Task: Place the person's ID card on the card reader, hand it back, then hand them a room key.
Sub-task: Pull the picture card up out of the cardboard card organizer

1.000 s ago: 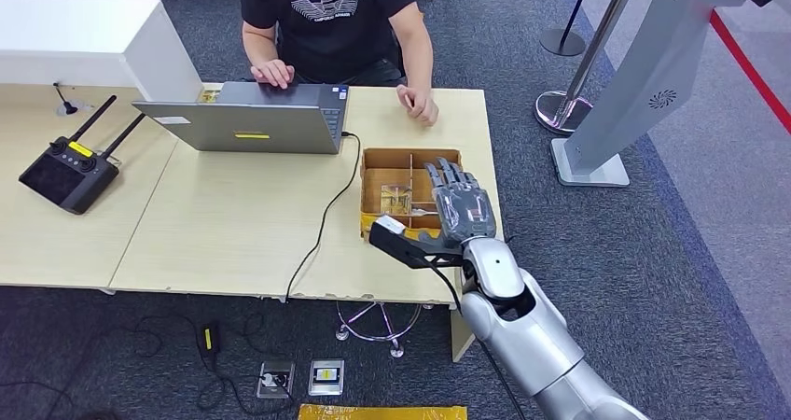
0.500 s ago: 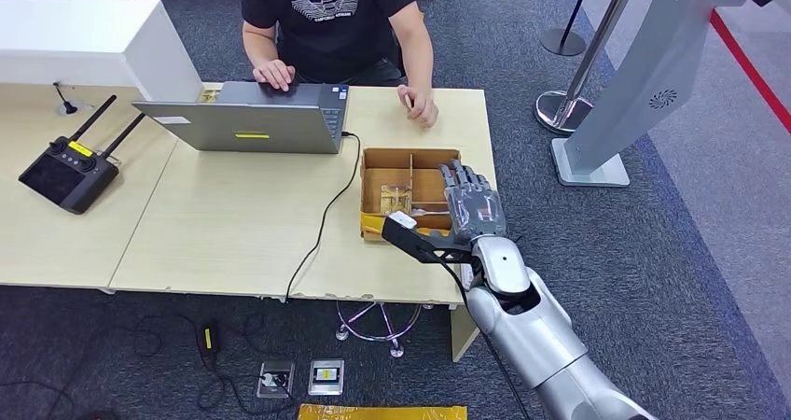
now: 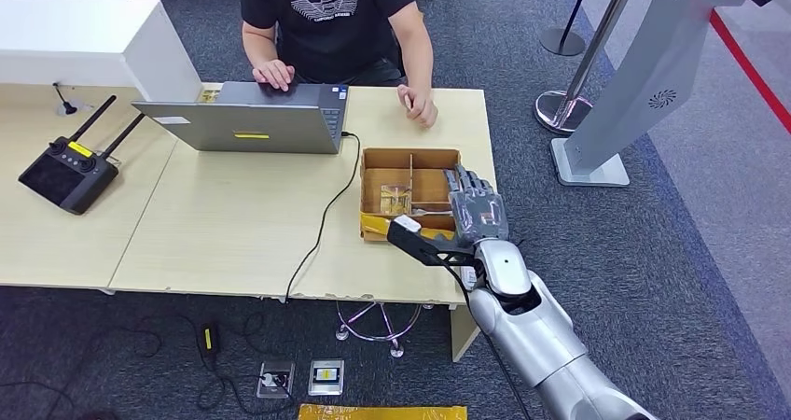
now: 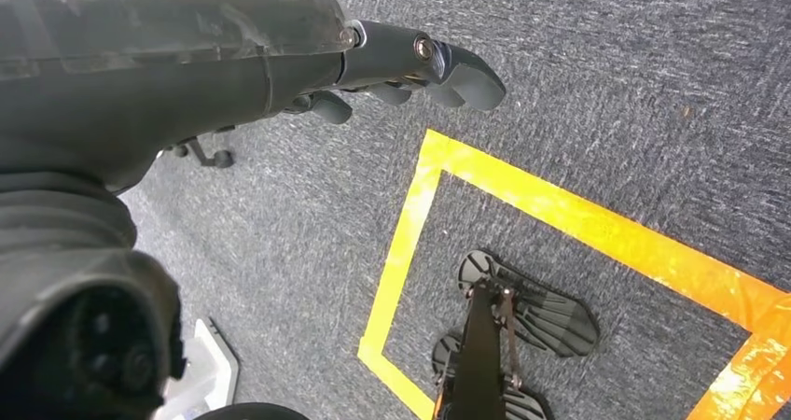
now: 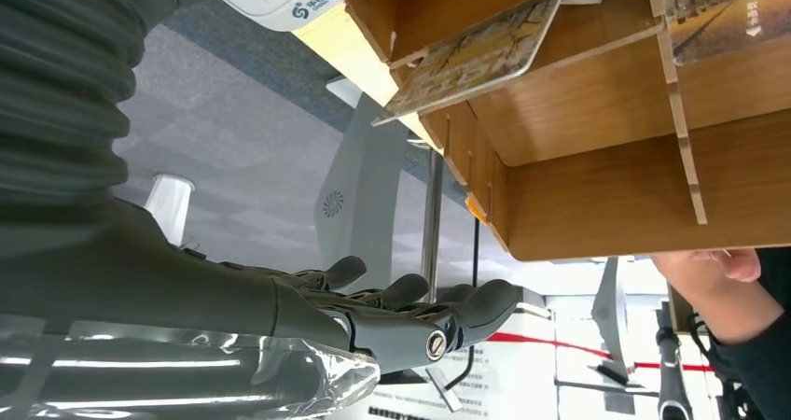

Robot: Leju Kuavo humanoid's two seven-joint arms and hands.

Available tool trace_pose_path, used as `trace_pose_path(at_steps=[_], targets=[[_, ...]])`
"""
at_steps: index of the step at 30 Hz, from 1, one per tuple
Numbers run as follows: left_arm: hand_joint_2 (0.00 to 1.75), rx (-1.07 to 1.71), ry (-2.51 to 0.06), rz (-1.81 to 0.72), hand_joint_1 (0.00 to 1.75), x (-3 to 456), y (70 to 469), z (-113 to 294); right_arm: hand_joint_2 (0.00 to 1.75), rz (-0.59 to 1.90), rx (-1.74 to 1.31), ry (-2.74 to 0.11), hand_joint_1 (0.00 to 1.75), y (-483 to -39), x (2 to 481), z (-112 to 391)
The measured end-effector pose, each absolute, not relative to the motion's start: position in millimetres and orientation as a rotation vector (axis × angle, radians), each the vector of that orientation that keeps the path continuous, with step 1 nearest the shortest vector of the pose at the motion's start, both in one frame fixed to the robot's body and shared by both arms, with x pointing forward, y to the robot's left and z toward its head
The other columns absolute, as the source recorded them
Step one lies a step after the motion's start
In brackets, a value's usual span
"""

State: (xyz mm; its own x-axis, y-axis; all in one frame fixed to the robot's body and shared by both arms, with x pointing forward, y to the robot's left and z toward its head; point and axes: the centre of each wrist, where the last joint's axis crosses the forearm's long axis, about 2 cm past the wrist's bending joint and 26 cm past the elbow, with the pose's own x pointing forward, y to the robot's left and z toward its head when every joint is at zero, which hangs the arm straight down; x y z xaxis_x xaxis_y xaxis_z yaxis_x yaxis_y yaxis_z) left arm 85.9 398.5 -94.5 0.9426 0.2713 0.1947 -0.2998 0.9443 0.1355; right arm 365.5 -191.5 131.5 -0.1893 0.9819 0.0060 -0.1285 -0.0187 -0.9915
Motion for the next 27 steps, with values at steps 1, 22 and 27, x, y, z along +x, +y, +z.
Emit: trace_pose_path(at_steps=[1, 22, 27], targets=[[0.00, 0.165, -0.175, 0.292, 0.00, 86, 398, -95, 1.75, 1.414, -1.018, -1.244, 0.00, -191, 365, 131], [0.00, 0.166, -0.177, 0.289, 0.00, 86, 400, -94, 1.75, 1.427, -0.997, -1.238, 0.00, -186, 364, 124], [0.00, 0.166, -0.179, 0.288, 0.00, 86, 400, -94, 1.75, 1.424, -0.983, -1.256, 0.00, -179, 362, 123]])
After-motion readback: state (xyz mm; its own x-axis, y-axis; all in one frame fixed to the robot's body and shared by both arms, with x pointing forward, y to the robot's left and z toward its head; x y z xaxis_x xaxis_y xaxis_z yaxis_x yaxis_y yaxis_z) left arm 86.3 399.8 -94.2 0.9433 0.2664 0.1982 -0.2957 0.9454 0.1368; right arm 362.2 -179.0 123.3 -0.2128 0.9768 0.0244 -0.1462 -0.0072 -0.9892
